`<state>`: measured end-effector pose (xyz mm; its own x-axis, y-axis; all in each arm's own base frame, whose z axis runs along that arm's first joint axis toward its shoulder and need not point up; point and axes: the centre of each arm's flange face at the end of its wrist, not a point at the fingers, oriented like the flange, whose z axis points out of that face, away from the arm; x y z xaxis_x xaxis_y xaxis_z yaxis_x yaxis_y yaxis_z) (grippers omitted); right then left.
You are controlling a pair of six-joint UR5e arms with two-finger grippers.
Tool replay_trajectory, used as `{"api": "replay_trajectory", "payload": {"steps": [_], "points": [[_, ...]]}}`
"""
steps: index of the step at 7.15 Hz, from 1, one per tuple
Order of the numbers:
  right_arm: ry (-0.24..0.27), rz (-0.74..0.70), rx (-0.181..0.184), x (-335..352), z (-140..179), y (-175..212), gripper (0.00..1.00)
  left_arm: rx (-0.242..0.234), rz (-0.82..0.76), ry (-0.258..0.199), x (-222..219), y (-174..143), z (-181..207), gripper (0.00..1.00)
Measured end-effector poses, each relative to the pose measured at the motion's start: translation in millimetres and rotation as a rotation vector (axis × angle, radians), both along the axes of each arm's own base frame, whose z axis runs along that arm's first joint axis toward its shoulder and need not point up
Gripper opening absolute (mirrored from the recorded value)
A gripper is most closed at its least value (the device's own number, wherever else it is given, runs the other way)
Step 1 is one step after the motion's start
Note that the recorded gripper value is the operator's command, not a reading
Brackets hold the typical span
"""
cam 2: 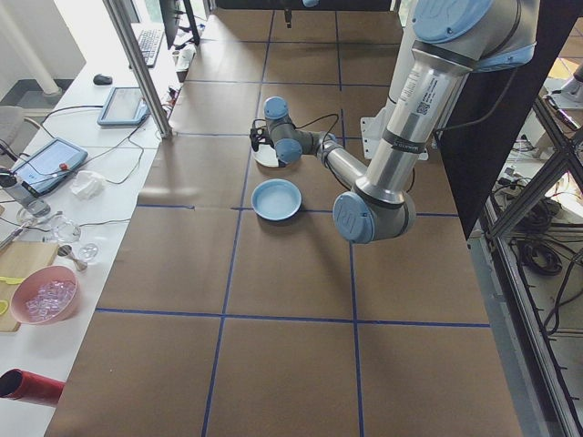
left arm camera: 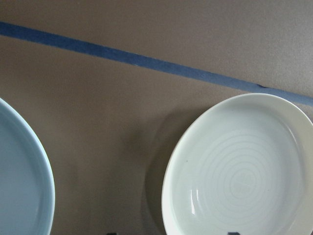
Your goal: Stack plate in center
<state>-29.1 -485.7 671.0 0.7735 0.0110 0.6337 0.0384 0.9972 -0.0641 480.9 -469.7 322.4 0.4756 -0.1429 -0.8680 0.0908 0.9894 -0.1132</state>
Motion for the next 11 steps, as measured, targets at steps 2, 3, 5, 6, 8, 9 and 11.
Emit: {"api": "replay_trajectory", "payload": {"steps": [2,3,5,6,8,9,11], "points": [[0.000,0.000,0.000,0.0,0.0,0.0,1.00,0.010,-0.002,-0.019,12.6,-0.3,4.8,0.76],[0.000,0.000,0.000,0.0,0.0,0.0,1.00,0.011,-0.008,-0.030,14.9,-3.6,9.4,0.74],[0.000,0.000,0.000,0.0,0.1,0.0,1.00,0.013,-0.022,-0.042,17.5,-7.9,13.6,0.68],[0.000,0.000,-0.001,0.0,0.3,0.1,1.00,0.011,-0.026,-0.045,19.2,-9.5,13.4,0.66],[0.000,0.000,0.000,0.0,0.2,0.0,1.00,0.013,-0.038,-0.049,22.9,-13.7,12.1,0.60],[0.000,0.000,0.000,0.0,0.1,0.0,1.00,0.014,-0.043,-0.051,25.2,-16.0,12.4,0.56],[0.000,0.000,0.000,0.0,0.0,0.0,1.00,0.015,-0.050,-0.058,28.1,-19.2,14.4,0.38]]}}
